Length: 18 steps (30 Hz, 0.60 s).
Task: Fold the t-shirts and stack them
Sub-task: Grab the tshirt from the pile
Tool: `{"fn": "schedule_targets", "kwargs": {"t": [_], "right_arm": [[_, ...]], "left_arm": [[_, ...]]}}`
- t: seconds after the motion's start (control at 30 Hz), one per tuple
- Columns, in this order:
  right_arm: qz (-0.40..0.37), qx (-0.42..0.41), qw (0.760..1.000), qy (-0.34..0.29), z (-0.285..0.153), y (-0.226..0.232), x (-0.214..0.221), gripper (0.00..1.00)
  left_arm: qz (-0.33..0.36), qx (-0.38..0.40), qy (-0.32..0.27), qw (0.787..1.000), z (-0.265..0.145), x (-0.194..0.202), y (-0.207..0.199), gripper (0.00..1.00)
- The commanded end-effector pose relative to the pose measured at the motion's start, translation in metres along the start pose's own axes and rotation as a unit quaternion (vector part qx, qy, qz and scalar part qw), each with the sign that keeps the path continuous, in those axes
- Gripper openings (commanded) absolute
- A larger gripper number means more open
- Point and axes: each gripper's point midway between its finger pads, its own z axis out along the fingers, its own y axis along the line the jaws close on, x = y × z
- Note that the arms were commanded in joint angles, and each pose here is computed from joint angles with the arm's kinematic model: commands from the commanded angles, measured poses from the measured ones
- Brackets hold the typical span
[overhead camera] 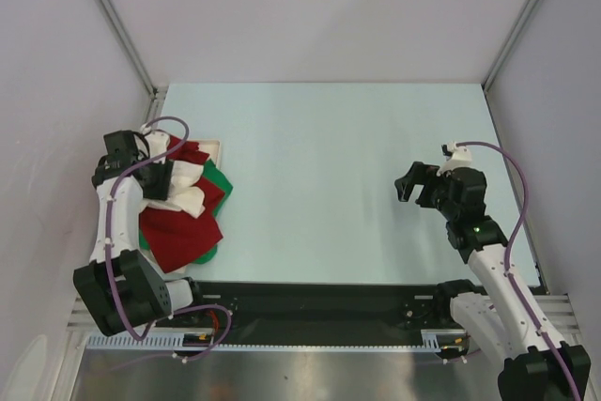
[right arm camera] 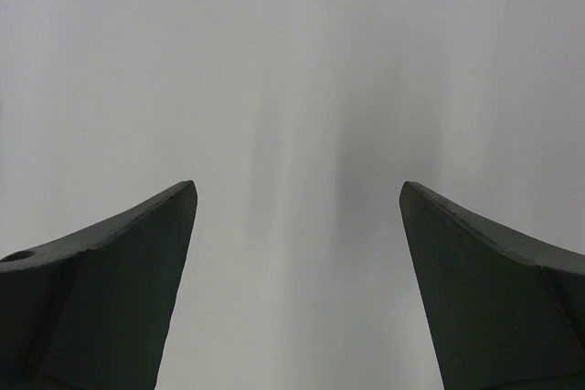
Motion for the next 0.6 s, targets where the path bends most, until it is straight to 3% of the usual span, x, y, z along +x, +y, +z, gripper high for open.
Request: {"fn": "schedule_targets", "kwargs": {"t": [0.0,0.03,0.07,0.1,0.2,0.4,0.5,0.57], "right_arm": [[-0.007,-0.007,1.0,-0.028,-0.001,0.006,-0.022,1.0],[-0.006,-0.007,1.0,-0.028,-0.001,0.006,-0.022,1.0],[-0.005,-0.007,1.0,-0.029,-0.001,0.006,-0.022,1.0],[-0.005,-0.006,1.0,-0.029,-0.001,0.005,-0.022,1.0],[-0.003,-0.007,0.999,-0.031,-0.001,0.007,-0.025,1.0],[0.006,-0.023,0.999,-0.037,-0.004,0.017,-0.038,1.0],[0.016,-0.059,0.997,-0.048,-0.008,0.036,-0.052,0.99],[0.019,-0.095,0.994,-0.051,-0.011,0.054,-0.058,0.99]], "left_arm": [[0.012,0.034,-0.006,0.999,-0.006,0.002,-0.013,0.49],[0.012,0.037,-0.006,0.999,-0.008,0.002,-0.014,0.36],[0.012,0.031,-0.01,0.999,-0.012,0.001,-0.013,0.07],[0.012,0.025,-0.013,1.0,-0.015,0.0,-0.011,0.0],[0.015,0.008,-0.043,0.999,-0.034,-0.013,-0.005,0.0],[0.053,0.044,-0.182,0.981,-0.108,-0.081,-0.022,0.0],[0.09,0.072,-0.258,0.959,-0.153,-0.12,-0.05,0.0],[0.129,0.109,-0.314,0.934,-0.19,-0.146,-0.083,0.0]]}}
